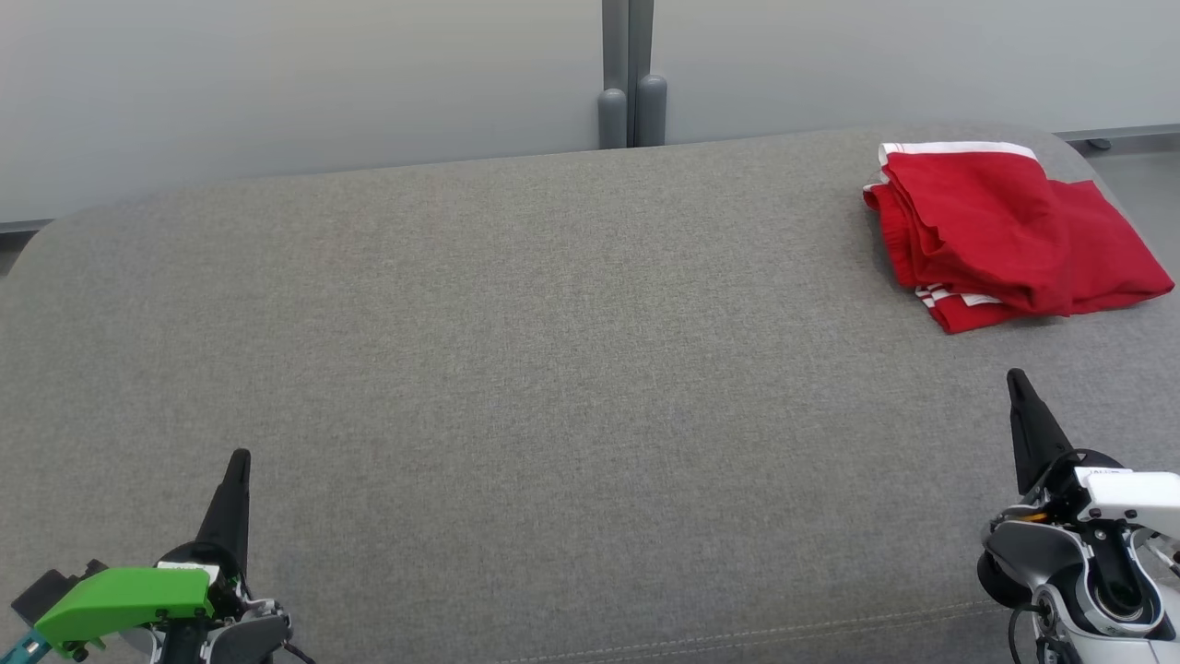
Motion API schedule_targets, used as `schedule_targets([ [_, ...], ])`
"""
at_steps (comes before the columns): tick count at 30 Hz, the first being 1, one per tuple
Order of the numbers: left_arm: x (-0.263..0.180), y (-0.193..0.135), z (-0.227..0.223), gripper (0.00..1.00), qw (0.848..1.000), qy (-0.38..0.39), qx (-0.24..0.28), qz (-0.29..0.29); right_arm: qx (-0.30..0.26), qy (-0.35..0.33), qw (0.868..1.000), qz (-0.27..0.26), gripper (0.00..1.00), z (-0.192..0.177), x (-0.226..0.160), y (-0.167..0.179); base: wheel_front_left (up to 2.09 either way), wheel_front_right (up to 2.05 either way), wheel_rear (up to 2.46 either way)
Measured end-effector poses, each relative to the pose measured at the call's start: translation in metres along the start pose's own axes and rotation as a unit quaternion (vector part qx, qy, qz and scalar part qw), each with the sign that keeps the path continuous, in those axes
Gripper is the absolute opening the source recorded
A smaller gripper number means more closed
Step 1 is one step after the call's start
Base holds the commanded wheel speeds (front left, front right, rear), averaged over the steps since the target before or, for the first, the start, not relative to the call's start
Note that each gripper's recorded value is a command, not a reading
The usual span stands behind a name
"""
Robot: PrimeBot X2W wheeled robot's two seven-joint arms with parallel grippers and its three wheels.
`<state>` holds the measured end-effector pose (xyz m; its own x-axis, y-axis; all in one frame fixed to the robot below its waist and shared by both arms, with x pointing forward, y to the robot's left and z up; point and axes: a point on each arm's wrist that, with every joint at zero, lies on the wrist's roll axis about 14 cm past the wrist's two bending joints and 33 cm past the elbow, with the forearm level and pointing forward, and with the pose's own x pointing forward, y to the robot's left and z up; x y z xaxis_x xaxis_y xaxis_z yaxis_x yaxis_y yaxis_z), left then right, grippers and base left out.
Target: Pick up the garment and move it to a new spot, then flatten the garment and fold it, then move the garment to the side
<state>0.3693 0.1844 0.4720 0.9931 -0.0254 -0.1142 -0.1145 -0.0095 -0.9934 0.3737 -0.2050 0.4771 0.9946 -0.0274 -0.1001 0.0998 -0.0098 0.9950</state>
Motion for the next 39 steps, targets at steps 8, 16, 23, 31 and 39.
schedule_targets([
  [8,0.0001,0.0005,0.0004,0.0,1.0,-0.001,0.0,0.0,0.001,0.0,1.0,-0.001,0.0,-0.0001,0.0,-0.0004,0.0,0.0,0.0],
  [16,0.0018,-0.0017,0.0007,0.0,1.0,-0.001,0.0,-0.003,0.001,0.0,1.0,-0.002,0.0,-0.0002,-0.0001,-0.0012,0.0,0.0,0.0],
  [23,0.0018,-0.0013,0.0007,0.0,1.0,0.0,0.0,-0.003,0.001,0.0,1.0,-0.002,0.0,-0.0001,-0.0001,-0.0014,0.0,0.0,0.0],
  [31,0.0017,-0.0005,0.001,0.0,1.0,0.0,0.0,-0.001,0.002,-0.001,1.0,-0.002,0.0,0.0,-0.0001,-0.0016,0.0,0.0,0.0],
  [39,0.0016,0.0,0.0008,0.0,1.0,0.001,0.0,-0.001,0.002,-0.001,1.0,-0.003,0.0,0.0003,-0.0002,-0.0019,0.0,0.0,0.0],
])
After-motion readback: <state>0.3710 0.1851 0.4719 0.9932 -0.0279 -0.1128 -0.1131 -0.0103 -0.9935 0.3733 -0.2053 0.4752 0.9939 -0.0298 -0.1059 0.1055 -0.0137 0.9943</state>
